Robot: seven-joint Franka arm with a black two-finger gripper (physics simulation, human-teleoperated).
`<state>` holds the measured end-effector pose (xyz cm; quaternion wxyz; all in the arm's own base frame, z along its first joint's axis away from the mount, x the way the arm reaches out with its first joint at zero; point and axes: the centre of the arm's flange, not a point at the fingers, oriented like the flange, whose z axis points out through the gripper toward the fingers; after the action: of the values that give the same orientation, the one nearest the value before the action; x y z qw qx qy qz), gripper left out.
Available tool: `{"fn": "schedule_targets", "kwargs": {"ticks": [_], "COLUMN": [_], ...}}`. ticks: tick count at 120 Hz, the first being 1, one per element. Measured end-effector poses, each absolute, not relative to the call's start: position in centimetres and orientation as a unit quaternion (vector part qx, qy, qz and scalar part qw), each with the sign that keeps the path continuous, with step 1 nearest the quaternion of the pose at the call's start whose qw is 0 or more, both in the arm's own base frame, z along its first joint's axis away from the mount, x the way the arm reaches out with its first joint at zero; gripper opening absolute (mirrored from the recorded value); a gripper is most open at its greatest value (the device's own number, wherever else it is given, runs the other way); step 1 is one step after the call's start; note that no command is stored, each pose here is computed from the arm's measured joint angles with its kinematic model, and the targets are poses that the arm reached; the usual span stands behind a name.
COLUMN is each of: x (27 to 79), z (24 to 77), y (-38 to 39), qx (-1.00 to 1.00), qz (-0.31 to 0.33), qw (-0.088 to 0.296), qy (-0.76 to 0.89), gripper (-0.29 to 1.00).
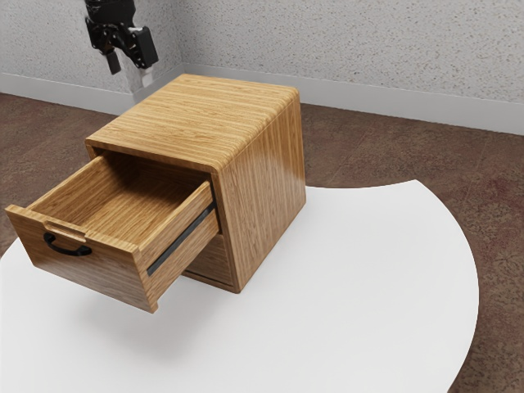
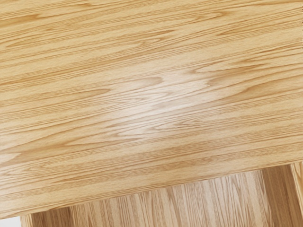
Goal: Push the drawer handle with one arm to close the drawer
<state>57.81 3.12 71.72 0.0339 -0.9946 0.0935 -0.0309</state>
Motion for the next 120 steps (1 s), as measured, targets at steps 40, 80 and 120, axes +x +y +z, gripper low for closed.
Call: {"fn": "schedule_targets", "kwargs": {"ticks": [40,80,120], "x": [46.9,30.5,27.1], "z": [71.1,66.6,60.0], "y": [2.5,1.2,2.0], "qx": [-0.994,-0.998,-0.997], "qz": [-0.031,-0.050,-0.016], "qw": [0.001,0.016,0.030], "qy": [0.109,0.040,-0.071], "gripper": [0.70,0.15,-0.05]}}
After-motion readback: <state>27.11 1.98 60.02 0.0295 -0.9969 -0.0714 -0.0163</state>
